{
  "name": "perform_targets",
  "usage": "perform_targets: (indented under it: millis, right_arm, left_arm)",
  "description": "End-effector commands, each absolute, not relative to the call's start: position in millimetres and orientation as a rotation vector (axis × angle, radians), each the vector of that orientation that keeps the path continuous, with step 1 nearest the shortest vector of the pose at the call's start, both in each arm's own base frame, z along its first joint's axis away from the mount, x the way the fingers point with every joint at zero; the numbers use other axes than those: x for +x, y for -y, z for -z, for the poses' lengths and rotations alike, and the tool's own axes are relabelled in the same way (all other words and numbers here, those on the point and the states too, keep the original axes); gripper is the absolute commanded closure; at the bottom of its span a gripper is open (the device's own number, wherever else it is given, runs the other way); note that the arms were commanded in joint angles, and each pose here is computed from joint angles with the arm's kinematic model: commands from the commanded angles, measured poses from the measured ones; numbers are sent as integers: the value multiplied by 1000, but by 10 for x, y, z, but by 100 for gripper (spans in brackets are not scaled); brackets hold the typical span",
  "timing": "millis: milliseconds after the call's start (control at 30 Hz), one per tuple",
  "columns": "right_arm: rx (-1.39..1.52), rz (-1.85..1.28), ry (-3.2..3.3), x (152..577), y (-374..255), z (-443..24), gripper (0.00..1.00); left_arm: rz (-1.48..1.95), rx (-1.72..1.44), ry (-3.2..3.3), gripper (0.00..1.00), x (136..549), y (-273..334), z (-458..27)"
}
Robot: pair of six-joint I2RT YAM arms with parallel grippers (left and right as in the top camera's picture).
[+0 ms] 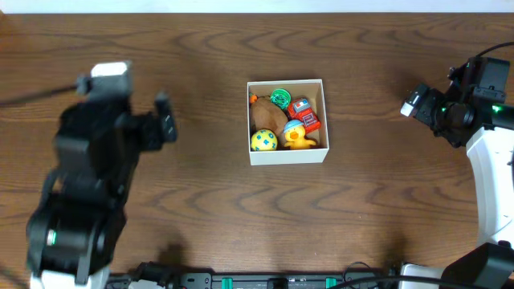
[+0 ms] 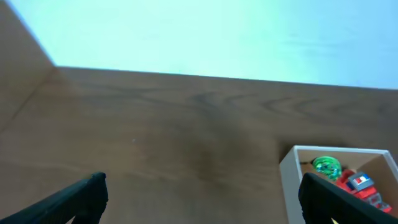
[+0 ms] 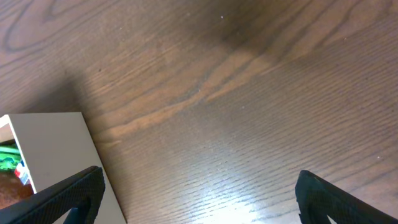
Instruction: Pack container
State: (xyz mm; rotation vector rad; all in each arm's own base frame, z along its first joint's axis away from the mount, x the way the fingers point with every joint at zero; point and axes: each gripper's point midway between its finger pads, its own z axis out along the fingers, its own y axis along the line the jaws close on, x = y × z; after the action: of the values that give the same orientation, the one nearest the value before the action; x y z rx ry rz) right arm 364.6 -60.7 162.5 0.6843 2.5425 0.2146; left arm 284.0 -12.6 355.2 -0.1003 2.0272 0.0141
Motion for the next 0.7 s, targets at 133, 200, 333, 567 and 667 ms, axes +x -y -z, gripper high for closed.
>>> perform_targets:
  millis: [133, 200, 333, 567, 667]
  right_arm:
    - [706, -220, -2539, 3652, 628, -1623, 1]
    - [706, -220, -2539, 3652, 628, -1623, 1]
    - [706, -220, -2539, 3652, 628, -1623, 1]
    - [705, -220, -2539, 3652, 628, -1623, 1]
    - [706, -220, -2539, 3652, 628, -1623, 1]
  left_arm:
    - [50, -46, -2041, 2, 2456, 112, -2750]
    - [75, -35, -2009, 2, 2415, 141, -2555]
    - [77, -33, -1965, 2, 2350, 134, -2096]
    - [82, -34, -1909, 2, 2282, 128, -1546]
    - [84, -34, -1892, 2, 2262, 127, -1469]
